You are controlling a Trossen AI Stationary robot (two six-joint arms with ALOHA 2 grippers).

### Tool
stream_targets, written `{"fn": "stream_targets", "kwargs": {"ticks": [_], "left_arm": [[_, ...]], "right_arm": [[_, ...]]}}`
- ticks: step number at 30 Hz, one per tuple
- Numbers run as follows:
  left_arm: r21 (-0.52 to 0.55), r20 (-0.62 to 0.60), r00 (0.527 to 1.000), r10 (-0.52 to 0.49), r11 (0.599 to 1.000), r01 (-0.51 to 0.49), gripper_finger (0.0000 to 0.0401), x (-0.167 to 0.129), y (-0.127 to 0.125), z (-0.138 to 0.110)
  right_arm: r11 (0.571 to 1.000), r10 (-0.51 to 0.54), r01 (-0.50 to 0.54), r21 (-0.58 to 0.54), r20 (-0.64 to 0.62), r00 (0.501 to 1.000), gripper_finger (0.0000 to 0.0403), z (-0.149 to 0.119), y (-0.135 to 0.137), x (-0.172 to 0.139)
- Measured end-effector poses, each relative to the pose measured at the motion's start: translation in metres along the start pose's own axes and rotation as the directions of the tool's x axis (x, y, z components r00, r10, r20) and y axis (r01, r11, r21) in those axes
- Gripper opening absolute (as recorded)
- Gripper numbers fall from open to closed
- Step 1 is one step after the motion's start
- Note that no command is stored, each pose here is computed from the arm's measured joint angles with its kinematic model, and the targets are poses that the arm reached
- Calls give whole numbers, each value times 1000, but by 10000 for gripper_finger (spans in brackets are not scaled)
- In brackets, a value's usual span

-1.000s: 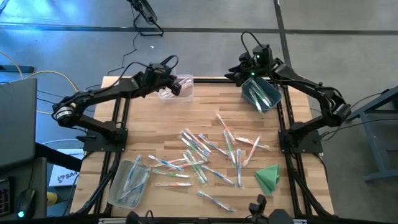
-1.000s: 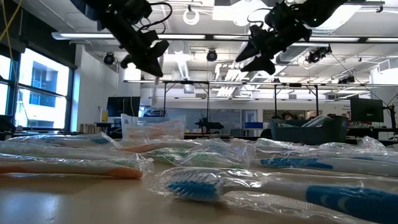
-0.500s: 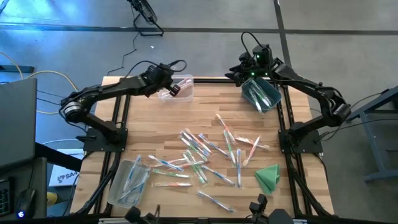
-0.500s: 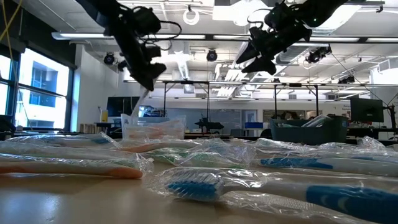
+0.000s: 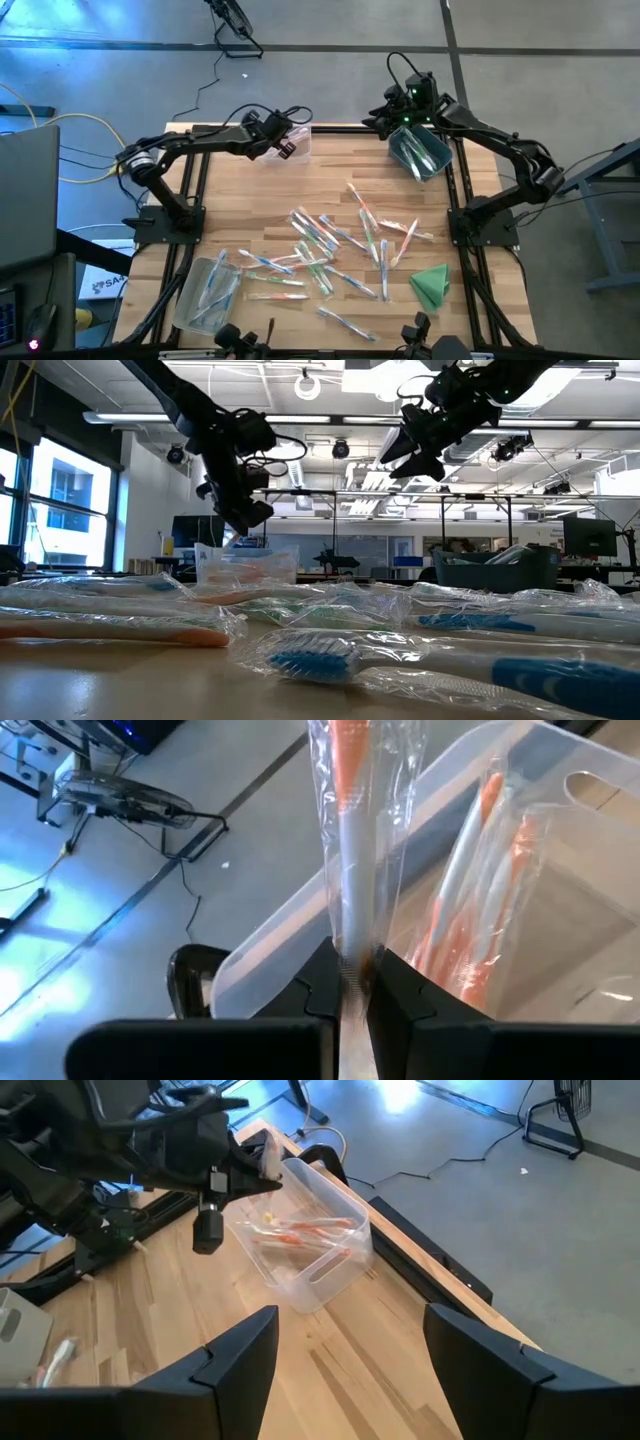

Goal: Pick & Place Toothbrushes
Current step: Put the orange toothbrush into the transparent bin, then put the blue toothbrush into the gray bin

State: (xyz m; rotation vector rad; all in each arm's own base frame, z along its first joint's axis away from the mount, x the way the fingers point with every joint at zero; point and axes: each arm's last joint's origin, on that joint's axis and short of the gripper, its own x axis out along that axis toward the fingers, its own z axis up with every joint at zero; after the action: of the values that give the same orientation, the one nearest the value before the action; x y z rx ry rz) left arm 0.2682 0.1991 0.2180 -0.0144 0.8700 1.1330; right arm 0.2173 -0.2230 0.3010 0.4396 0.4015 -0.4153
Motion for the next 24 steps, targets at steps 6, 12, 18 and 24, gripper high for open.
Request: {"fn": "stream_targets", "kwargs": {"ticks": [6, 12, 18, 24], "left_arm": [[-12, 17, 1000, -19, 1000, 19, 35, 5, -4, 1], [0, 26, 998, -59, 998, 60, 102, 5, -5, 2], [-7, 44, 990, -134, 991, 135, 160, 4, -7, 4], [-110, 137, 979, -152, 980, 168, 171, -6, -1, 15]], "right_arm": [[1000, 1, -1, -1, 0, 1000, 243, 0, 0, 0], [1000, 2, -2, -1, 0, 1000, 242, 0, 0, 0], [1000, 2, -2, -1, 0, 1000, 243, 0, 0, 0], [1000, 2, -2, -1, 0, 1000, 243, 0, 0, 0]]}}
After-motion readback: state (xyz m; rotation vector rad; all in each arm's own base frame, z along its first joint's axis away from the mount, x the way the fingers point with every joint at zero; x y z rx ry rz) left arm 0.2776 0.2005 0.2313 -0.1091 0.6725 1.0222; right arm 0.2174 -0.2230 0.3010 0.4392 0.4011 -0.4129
